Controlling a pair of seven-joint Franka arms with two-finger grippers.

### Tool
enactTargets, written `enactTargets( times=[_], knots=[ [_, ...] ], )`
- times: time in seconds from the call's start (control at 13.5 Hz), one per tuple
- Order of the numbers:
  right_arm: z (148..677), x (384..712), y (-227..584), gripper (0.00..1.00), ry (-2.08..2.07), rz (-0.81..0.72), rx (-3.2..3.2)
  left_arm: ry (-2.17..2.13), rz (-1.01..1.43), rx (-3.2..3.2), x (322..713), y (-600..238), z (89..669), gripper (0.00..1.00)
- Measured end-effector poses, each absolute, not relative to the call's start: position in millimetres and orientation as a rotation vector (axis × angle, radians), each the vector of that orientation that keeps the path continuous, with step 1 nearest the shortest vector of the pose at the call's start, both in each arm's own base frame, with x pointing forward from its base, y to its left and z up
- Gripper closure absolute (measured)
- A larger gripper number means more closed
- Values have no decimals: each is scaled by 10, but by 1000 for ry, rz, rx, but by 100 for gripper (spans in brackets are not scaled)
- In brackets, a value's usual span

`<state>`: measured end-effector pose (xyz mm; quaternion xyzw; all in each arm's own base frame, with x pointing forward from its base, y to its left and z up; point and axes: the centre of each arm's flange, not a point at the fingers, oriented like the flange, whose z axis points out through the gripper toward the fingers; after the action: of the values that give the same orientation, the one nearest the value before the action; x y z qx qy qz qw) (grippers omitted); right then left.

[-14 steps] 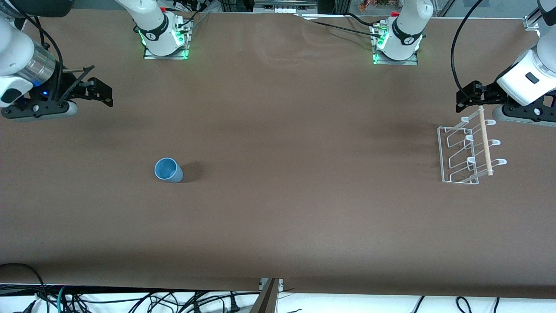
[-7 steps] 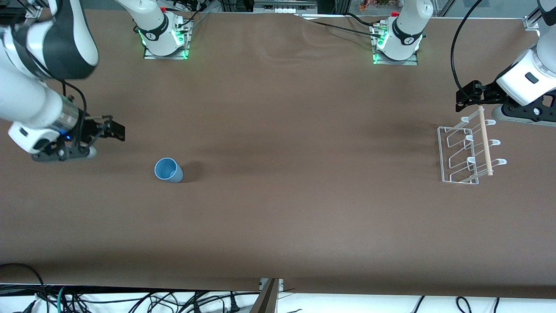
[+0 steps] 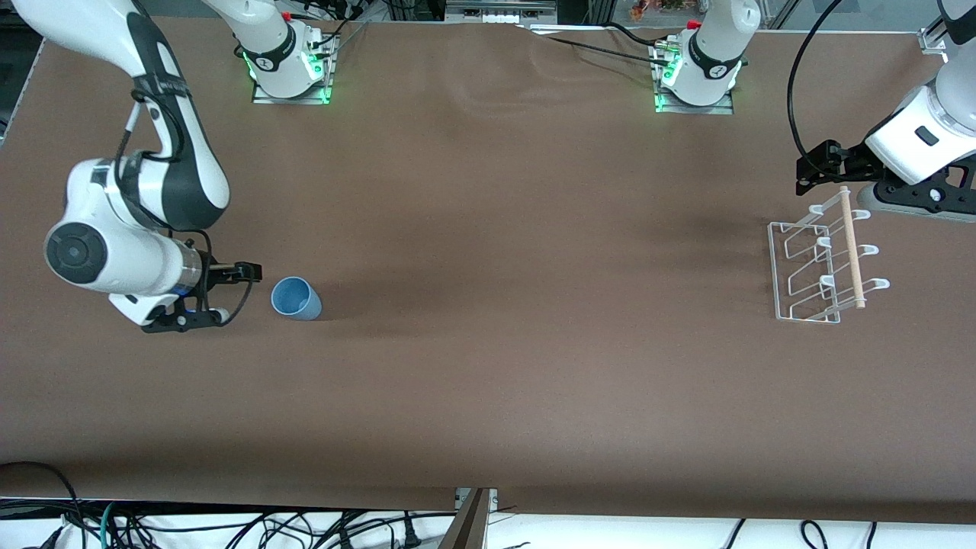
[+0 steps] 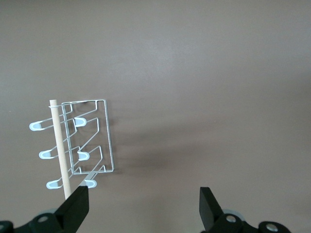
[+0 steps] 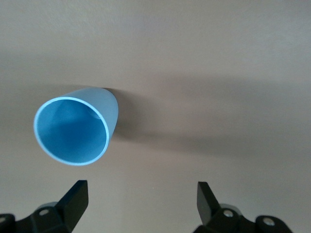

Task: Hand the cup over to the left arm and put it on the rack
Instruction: 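Reach the right gripper down to the light-blue cup, then close the right gripper on the blue cup's side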

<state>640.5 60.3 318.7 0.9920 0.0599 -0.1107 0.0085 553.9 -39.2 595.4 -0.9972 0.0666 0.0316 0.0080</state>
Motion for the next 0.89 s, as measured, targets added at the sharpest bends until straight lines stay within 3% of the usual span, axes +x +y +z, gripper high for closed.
enactTargets(
  times=[0.89],
  knots=[
    [2559, 6479, 846, 1, 240, -335, 3103, 209, 99, -3117, 5538, -395, 5955, 0]
  ],
)
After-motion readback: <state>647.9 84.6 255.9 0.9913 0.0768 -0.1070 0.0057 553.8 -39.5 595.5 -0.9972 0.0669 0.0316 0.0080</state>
